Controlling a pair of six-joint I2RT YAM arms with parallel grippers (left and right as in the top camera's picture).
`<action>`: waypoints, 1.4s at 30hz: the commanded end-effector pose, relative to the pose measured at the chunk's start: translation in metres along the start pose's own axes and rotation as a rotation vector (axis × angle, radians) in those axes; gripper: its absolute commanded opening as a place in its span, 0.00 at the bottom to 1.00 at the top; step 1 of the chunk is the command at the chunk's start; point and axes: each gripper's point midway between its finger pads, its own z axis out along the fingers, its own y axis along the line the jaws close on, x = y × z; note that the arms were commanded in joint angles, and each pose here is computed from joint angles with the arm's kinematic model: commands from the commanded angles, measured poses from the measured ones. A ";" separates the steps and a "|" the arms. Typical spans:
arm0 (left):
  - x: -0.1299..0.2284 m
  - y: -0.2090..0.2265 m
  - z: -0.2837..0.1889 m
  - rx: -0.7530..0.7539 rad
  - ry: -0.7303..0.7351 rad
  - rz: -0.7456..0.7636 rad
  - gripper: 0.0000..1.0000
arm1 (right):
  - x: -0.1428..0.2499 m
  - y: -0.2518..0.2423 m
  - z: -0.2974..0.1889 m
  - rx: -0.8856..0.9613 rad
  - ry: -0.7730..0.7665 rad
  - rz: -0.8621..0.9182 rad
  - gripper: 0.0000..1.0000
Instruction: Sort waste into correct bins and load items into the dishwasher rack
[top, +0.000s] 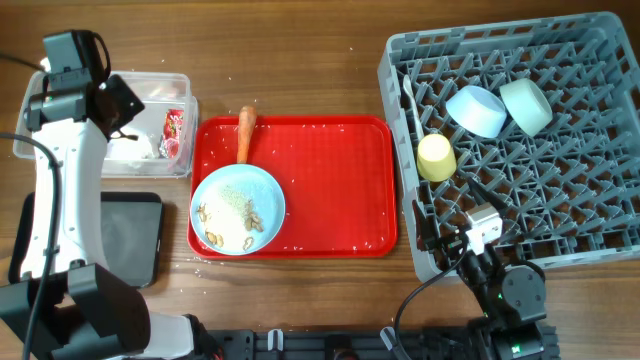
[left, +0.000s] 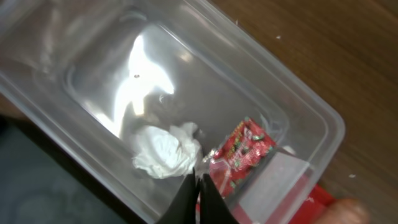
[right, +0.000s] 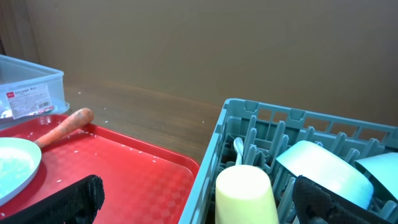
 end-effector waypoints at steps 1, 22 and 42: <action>0.005 -0.025 -0.005 0.127 0.041 -0.102 0.05 | -0.002 0.001 0.000 -0.006 -0.009 -0.010 1.00; 0.179 -0.180 0.094 0.096 0.246 0.547 0.64 | -0.002 0.001 0.000 -0.006 -0.009 -0.010 1.00; 0.114 0.077 -0.045 -0.345 0.234 -0.397 0.04 | -0.002 0.001 0.000 -0.006 -0.009 -0.010 1.00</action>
